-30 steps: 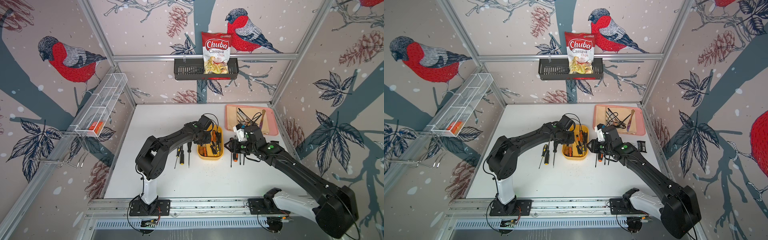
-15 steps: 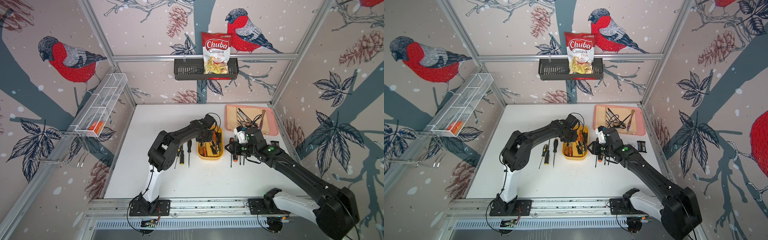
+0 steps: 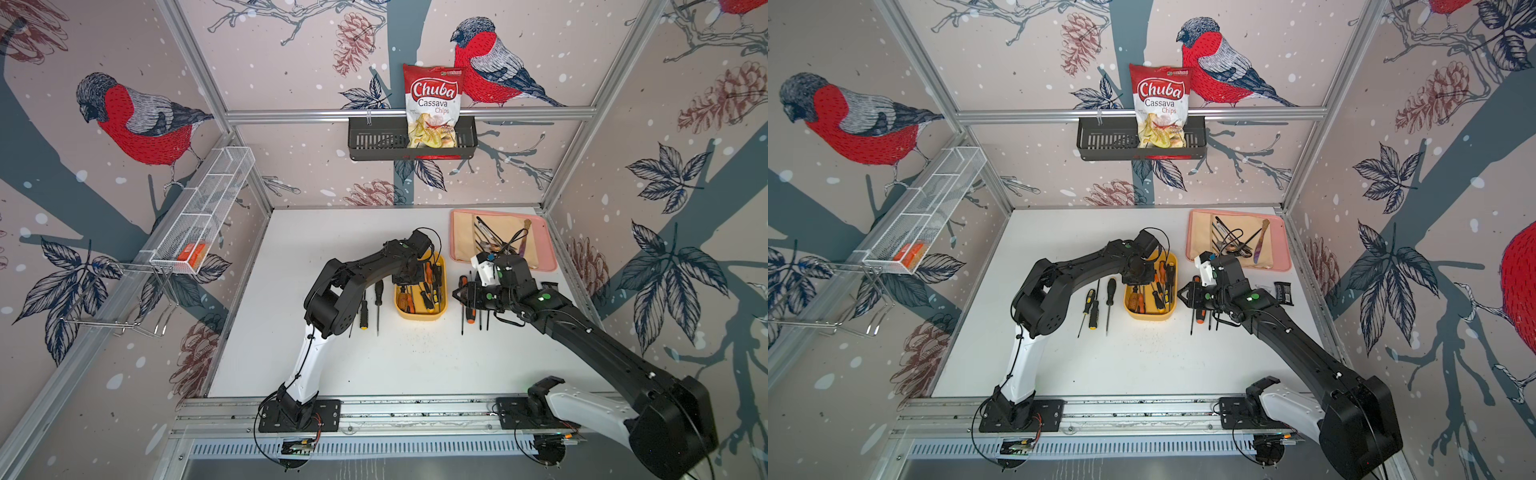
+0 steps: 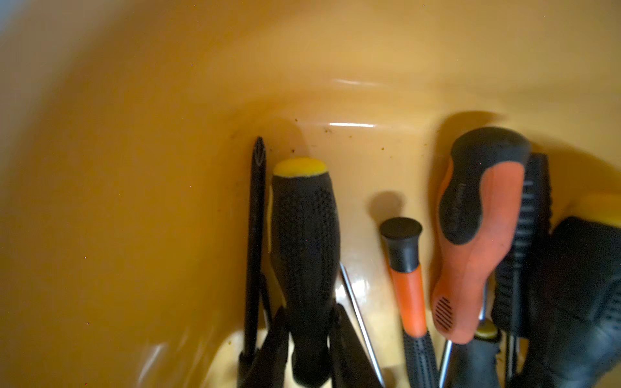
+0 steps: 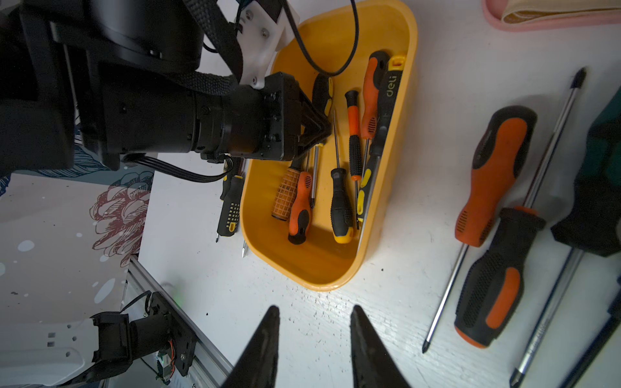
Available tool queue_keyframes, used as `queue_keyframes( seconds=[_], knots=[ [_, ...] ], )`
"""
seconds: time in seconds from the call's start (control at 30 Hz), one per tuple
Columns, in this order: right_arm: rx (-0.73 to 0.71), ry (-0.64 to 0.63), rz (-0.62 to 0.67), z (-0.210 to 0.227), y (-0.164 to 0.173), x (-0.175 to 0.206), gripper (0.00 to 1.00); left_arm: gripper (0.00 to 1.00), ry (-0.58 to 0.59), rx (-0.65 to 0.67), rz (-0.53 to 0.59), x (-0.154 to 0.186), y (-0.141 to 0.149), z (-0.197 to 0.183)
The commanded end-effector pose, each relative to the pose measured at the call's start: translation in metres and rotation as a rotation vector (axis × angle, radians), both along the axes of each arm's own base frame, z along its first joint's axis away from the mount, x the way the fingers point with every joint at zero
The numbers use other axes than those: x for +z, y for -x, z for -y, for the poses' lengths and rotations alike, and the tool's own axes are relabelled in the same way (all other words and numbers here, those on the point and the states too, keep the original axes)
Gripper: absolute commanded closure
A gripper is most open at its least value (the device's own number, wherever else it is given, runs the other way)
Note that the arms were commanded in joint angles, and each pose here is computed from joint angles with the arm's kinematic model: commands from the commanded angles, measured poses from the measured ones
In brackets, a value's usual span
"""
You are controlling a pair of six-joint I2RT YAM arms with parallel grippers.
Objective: Take out the screwdriver from the storage box
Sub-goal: Pick up the screwdriver from the storage box.
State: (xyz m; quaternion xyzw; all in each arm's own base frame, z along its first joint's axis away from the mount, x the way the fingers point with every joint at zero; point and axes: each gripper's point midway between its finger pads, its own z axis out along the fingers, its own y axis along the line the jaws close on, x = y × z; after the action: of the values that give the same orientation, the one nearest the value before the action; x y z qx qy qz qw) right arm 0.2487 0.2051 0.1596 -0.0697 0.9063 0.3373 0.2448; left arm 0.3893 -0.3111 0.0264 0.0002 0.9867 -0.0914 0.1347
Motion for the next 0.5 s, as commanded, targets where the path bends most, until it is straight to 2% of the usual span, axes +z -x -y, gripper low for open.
queue_keyframes(
  seconds=[0.0,0.13,0.47],
  knots=[
    [0.016,-0.013,0.021,-0.003,-0.003,0.002,0.64,0.83,-0.024,-0.013,-0.01,0.0,0.001,-0.006],
    [0.013,-0.016,0.023,-0.003,-0.003,0.002,0.64,0.86,-0.005,-0.026,0.006,0.014,0.002,-0.004],
    [0.017,-0.052,0.022,-0.015,-0.007,0.008,0.64,0.87,0.068,-0.101,0.063,0.075,0.017,-0.006]
  ],
)
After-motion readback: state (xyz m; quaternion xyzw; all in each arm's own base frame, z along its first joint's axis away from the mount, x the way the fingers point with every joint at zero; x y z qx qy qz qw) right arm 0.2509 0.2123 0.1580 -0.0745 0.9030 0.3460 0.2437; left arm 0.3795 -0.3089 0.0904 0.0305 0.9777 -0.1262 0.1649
